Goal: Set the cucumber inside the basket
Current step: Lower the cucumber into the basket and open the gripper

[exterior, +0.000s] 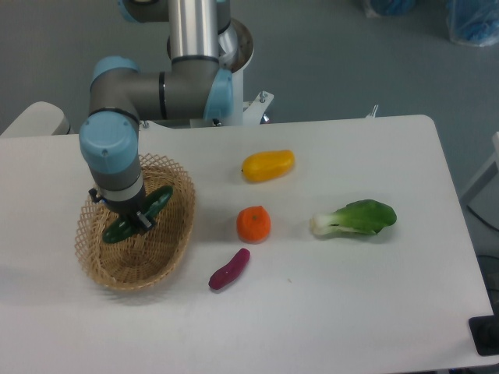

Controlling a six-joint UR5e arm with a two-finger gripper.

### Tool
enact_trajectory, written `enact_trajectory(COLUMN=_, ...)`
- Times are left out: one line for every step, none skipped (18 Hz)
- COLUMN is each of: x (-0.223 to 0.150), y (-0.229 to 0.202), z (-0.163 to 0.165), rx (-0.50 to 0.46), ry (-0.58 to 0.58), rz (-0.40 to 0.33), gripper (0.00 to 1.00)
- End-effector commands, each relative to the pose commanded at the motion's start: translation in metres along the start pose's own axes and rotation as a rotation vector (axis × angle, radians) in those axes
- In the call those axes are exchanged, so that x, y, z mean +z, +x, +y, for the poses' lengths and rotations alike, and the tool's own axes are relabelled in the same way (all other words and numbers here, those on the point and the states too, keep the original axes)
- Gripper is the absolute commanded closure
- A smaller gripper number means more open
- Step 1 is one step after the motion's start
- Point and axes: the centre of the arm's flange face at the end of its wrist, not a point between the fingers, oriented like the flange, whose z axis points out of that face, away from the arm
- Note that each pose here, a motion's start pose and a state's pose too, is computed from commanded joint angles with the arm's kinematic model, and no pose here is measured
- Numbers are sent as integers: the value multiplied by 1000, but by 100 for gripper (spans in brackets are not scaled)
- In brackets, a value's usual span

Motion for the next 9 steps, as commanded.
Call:
enact_trajectory(x=1, y=0, z=0, rx=2, ry=-1, rz=-1, gripper=44)
enact_trajectory(x=7, y=1, z=2, rx=5, ry=-9, rz=4, gripper=34)
enact_trajectory(x=8, y=2, z=3, rx=8, ry=-11, rz=4, gripper=27)
enact_trajectory(x=7, y=1, z=3, rx=13, ry=-10, rz=3, gripper=15)
enact_trajectory(x=5, y=1, z=2, rx=15, ry=-7, rz=0, gripper=5)
enact_trajectory(x=3, y=1, z=2, rx=15, ry=-3, rz=-3, gripper=1)
enact_trajectory(x=-1, y=-1, z=1, rx=15, ry=1, rz=-10, gripper=0)
enact_trajectory(x=-4, y=-1, z=0, rx=15, ry=5, rz=-14, gripper=0)
enact_trajectory(x=-7, y=-2, z=0, rx=14, ry=9, rz=-20, gripper=0)
